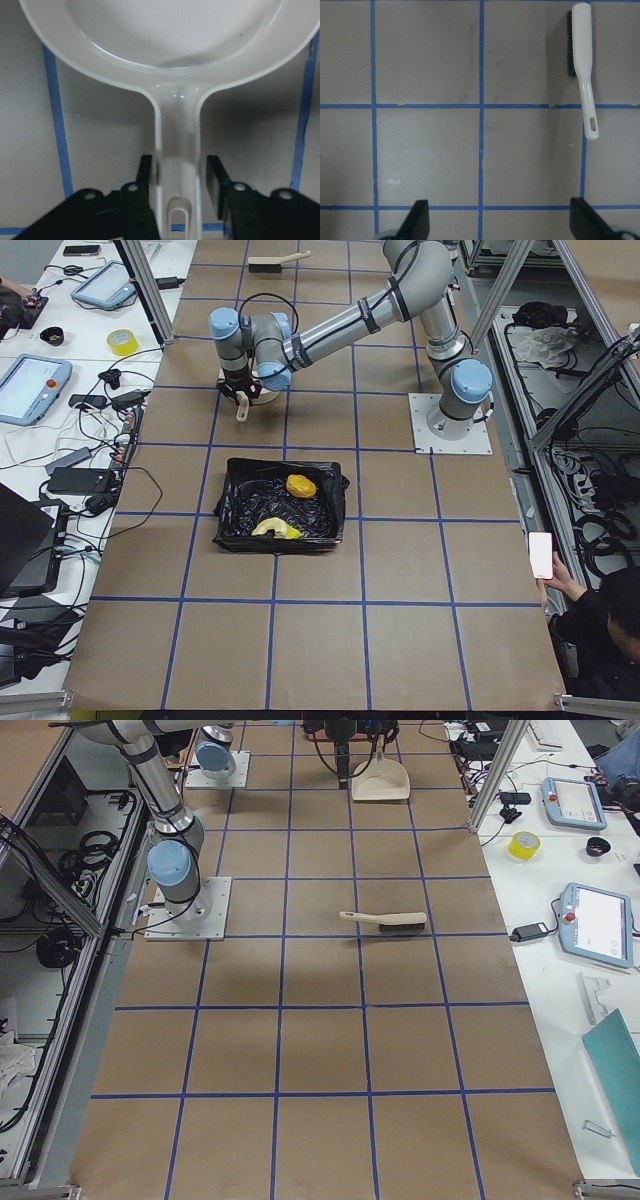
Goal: Sweep and dump trash into bin
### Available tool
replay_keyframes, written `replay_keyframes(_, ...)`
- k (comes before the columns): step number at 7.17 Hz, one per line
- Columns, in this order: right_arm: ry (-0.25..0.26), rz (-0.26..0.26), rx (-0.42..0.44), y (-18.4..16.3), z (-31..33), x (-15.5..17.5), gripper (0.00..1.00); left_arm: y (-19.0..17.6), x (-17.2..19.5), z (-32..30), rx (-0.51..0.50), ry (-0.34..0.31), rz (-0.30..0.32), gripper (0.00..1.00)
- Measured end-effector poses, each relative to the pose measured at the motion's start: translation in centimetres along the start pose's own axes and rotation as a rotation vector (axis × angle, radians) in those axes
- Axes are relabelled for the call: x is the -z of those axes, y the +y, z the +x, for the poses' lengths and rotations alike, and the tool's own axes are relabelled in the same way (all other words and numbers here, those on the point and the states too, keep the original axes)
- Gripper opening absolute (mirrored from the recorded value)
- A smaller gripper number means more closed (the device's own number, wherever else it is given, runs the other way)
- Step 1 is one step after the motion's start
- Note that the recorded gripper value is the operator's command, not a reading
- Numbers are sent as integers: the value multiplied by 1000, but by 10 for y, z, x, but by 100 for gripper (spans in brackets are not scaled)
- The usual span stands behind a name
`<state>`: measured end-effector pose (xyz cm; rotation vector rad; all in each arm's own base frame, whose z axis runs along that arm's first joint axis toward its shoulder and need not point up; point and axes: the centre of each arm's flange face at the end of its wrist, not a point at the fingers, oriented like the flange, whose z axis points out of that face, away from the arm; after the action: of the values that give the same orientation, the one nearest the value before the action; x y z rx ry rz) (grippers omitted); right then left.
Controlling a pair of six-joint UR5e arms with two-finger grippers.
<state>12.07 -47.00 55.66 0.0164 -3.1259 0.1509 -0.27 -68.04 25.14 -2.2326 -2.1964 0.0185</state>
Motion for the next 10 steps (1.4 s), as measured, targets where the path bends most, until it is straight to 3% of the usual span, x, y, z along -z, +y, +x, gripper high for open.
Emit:
replay_keyframes(3,0,-3,-1,0,0,-1,100,-15,39,6,63,-52,0,100)
replay_keyframes(4,1,-5,-1,0,1,-2,100,-36,61,12,139,-80,1,100)
replay_keyframes(7,1,-5,-1,0,1,-2,100,-127,129,52,566,-122,29,100)
replay_keyframes(10,1,-5,-1,0,1,-2,100,-142,222,128,986,-114,31,100)
